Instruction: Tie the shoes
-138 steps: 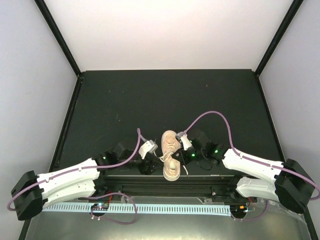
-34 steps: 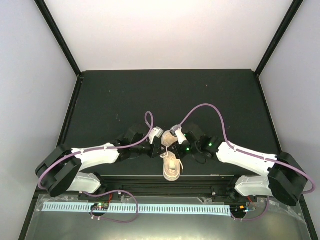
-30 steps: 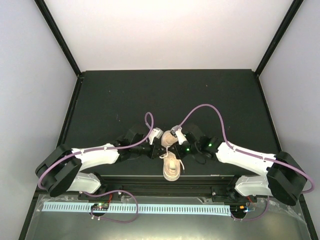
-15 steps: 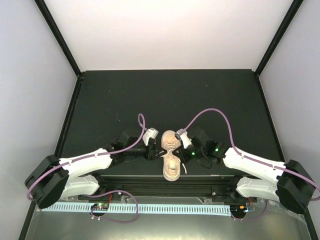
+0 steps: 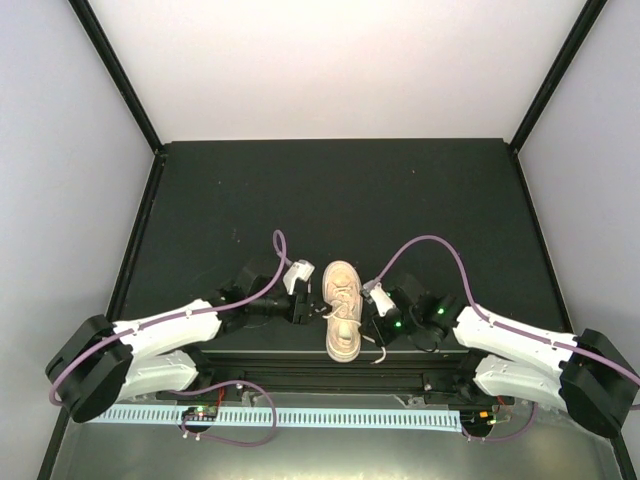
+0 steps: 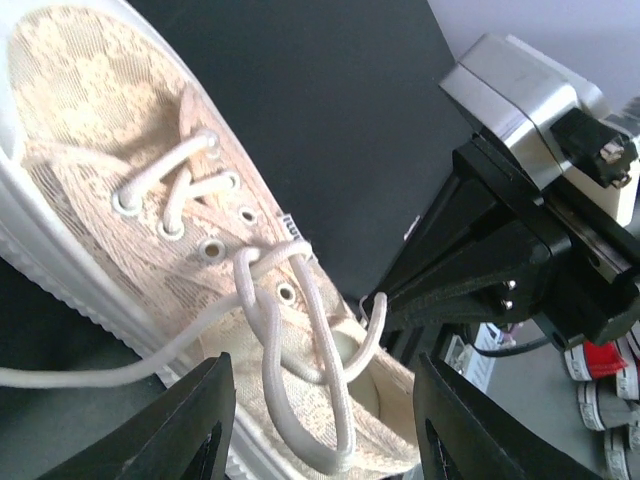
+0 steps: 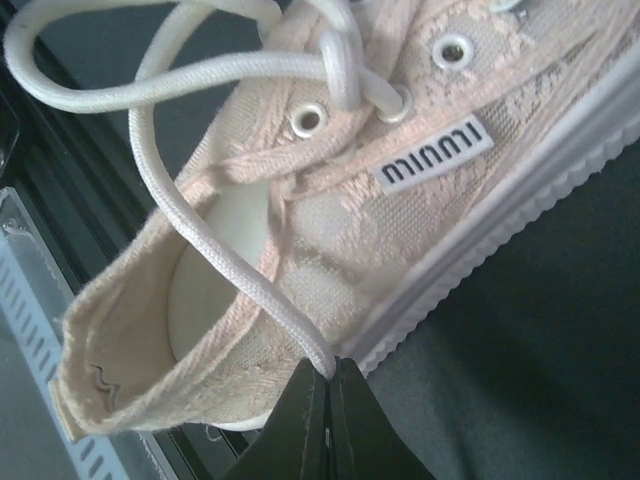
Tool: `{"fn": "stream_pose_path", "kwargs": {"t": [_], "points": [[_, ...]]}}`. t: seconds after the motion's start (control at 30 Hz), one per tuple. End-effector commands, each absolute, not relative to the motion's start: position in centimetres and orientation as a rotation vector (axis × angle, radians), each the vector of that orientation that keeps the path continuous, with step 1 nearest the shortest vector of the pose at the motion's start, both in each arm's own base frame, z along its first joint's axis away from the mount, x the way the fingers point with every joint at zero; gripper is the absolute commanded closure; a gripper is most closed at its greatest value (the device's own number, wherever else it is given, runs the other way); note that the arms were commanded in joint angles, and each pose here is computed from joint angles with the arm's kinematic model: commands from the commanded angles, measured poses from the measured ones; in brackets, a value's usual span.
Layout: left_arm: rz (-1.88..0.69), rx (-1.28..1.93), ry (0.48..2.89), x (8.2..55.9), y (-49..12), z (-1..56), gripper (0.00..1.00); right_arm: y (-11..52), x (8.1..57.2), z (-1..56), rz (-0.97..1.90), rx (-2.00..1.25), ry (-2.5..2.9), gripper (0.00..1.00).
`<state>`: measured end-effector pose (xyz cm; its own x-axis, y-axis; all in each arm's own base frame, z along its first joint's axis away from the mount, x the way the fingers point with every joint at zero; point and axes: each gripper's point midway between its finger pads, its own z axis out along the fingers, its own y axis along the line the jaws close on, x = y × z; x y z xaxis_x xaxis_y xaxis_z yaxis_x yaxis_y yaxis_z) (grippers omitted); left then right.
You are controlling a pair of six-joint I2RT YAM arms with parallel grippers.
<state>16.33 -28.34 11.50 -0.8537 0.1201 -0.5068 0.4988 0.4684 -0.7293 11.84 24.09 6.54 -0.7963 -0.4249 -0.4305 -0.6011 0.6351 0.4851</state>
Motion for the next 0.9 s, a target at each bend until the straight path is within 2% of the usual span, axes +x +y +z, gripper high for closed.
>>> {"fn": "stream_pose_path", "kwargs": {"t": [0.0, 0.1, 0.17, 0.33, 0.47, 0.87], "points": [[-1.436, 0.557, 2.406, 14.4, -28.6, 10.7, 0.49, 23.6, 11.8, 5.8, 0.901, -0.784, 2.615, 0.98], [-1.458, 0.580, 2.436, 13.5, -28.7, 10.3, 0.49, 23.7, 11.9, 5.8, 0.899, -0.766, 2.621, 0.98], [-1.457, 0.590, 2.451, 13.1, -28.7, 10.0, 0.53, 23.5, 12.2, 5.7, 0.877, -0.744, 2.624, 0.98], [-1.480, 0.618, 2.449, 12.3, -28.9, 10.0, 0.85, 23.0, 13.9, 6.5, 0.792, -0.643, 2.606, 0.98], [-1.498, 0.642, 2.429, 11.9, -29.2, 10.2, 0.98, 23.3, 15.3, 7.5, 0.745, -0.608, 2.580, 0.98], [-1.497, 0.686, 2.426, 11.1, -29.5, 10.0, 0.98, 26.3, 17.5, 10.8, 0.754, -0.733, 2.481, 0.98]]}}
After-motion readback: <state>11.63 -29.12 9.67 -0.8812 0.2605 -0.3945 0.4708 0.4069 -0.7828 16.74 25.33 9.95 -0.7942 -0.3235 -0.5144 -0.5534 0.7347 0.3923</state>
